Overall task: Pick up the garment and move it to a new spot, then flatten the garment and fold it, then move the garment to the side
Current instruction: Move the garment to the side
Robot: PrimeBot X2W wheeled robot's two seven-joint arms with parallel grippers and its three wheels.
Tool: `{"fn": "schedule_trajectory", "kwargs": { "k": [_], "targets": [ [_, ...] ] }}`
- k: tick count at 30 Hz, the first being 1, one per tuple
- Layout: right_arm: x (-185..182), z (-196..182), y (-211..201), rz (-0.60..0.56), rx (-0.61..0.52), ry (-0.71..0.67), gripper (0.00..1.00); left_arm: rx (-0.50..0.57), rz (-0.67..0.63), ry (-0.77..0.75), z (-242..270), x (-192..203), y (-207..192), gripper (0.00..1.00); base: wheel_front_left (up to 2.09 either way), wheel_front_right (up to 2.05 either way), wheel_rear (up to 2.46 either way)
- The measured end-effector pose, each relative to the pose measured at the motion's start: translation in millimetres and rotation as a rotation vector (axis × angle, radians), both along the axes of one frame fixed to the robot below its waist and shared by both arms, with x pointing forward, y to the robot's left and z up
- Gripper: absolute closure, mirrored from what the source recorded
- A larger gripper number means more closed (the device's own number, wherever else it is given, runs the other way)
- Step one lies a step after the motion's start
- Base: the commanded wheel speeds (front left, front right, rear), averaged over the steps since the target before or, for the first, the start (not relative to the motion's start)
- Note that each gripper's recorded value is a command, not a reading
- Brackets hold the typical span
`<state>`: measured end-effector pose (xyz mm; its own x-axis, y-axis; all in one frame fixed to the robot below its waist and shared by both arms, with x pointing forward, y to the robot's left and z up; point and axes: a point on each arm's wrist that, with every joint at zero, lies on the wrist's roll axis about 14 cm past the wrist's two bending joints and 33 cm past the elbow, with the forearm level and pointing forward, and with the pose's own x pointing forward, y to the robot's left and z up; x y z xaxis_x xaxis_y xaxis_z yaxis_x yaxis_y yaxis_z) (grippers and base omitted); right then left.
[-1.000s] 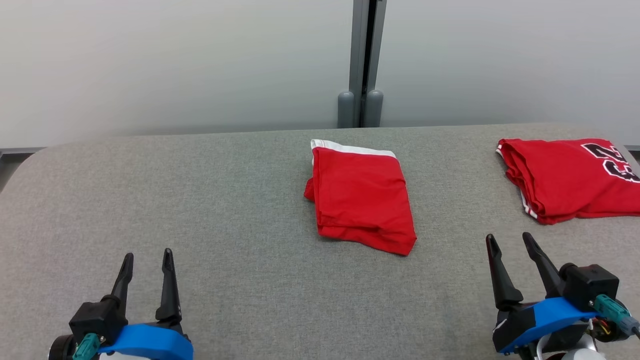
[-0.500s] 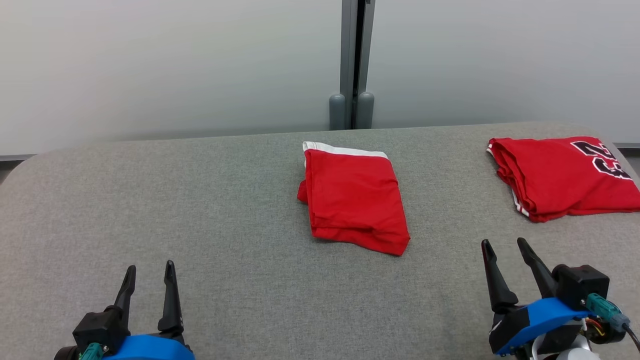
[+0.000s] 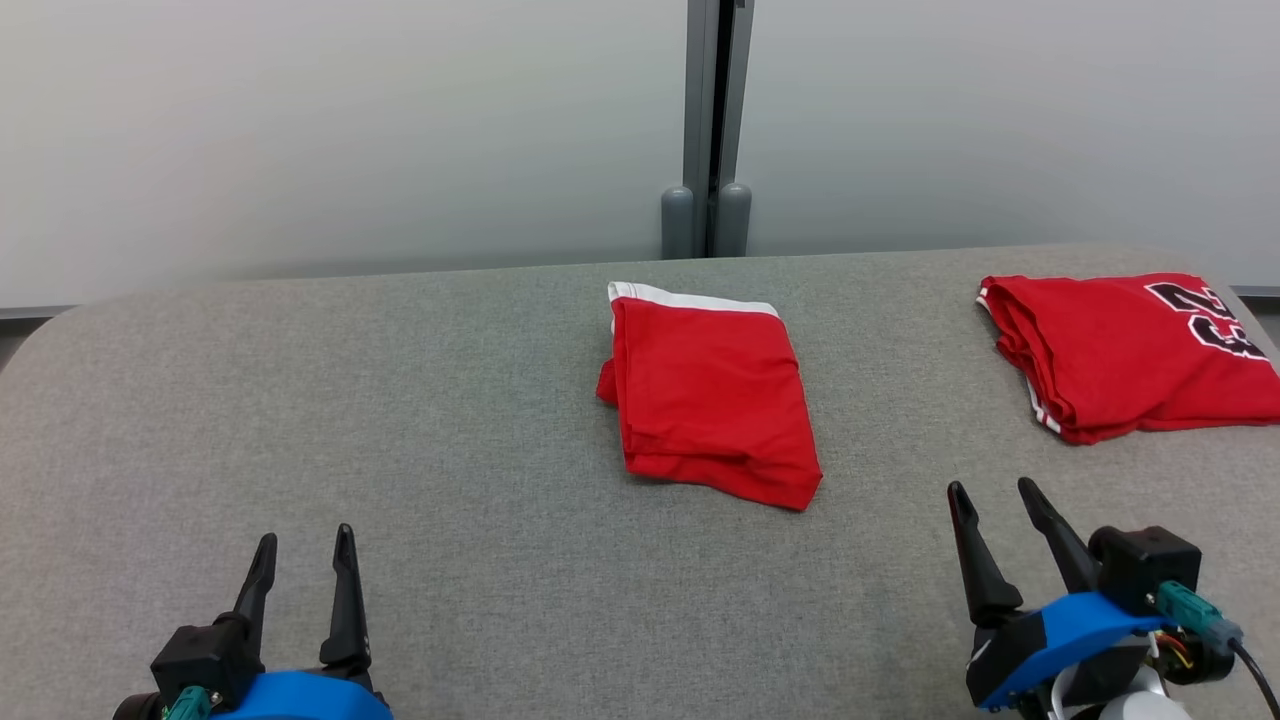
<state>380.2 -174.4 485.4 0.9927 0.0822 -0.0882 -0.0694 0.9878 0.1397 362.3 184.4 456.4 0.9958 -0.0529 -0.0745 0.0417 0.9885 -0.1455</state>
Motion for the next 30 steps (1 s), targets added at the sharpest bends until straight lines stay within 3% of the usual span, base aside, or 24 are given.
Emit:
{"fn": "schedule_trajectory", "kwargs": {
  "k": [9,19,30],
  "targets": [
    [26,6,14,0.05,0.01,0.044,0.0,0.003,0.011,0.001,0,0,4,0.0,0.0,0.0,0.0],
    [106,3,39,0.136,0.016,0.251,0.0,0.026,0.01,-0.031,9,19,6,0.0,0.0,0.0,0.0],
    [162,-68,62,0.142,0.057,0.547,0.0,0.04,0.034,-0.016,3,40,15,0.0,0.0,0.0,0.0]
  ]
}}
